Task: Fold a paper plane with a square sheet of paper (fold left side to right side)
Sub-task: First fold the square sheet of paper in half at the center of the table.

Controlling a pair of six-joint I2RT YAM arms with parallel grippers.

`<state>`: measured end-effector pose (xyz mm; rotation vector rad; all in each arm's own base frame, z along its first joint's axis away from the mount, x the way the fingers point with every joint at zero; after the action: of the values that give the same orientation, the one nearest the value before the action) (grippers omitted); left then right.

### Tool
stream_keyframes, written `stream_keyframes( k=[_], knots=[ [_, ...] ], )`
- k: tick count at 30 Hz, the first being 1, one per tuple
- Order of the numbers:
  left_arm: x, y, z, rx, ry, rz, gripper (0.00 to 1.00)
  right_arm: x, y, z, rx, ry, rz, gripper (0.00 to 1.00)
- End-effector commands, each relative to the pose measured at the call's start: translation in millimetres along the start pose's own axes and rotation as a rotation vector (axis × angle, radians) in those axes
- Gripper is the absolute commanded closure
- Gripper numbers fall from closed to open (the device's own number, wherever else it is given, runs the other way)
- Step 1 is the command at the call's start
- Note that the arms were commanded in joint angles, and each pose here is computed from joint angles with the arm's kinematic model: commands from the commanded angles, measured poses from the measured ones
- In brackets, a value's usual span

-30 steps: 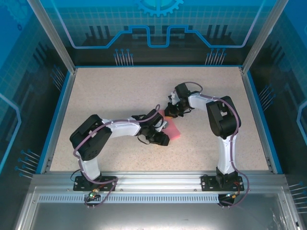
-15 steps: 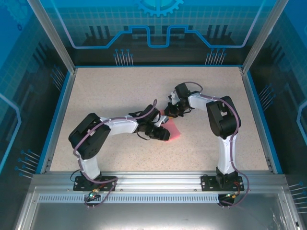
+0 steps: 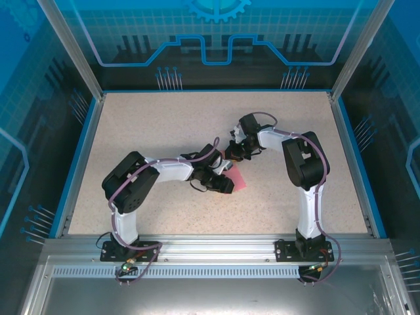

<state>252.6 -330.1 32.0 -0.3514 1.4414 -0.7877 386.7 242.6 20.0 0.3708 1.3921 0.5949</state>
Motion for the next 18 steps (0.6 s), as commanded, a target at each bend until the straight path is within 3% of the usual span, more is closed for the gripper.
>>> stream_keyframes(
  k=[1,9,15,18],
  knots=[
    [5.1,0.5,-43.2,-0.011,0.122,-0.014,0.58,3.7,-26.8,-7.4,0.043,0.020,-0.106,0.92],
    [-19.8,-29.0,-38.5,0.058,0.069,-0.135,0.56,3.9,-26.3,-7.8,0.044,0.021,-0.103,0.92],
    [-63.4,-13.0,10.9,-0.017,-0.107,-0.172,0.56,1.5,-25.6,-9.2,0.049,0.013,-0.103,0.92],
    [-66.2,1.0,35.5,-0.048,-0.148,-0.154,0.57,2.2,-24.2,-8.9,0.051,0.008,-0.092,0.92]
  ],
)
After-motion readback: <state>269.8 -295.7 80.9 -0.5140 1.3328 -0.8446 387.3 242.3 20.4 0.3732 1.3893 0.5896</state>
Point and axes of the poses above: each hand's point on the last joint's axis, 136 mm out from that joint toward the fingers, its own x axis out along the fingers, its own y axis along the line the jaws close on, z = x × y, the point moved 1 cm from there along -x, back along the fingers, and after that the axes turned 6 degrees about -x, right-handed, at the moved point
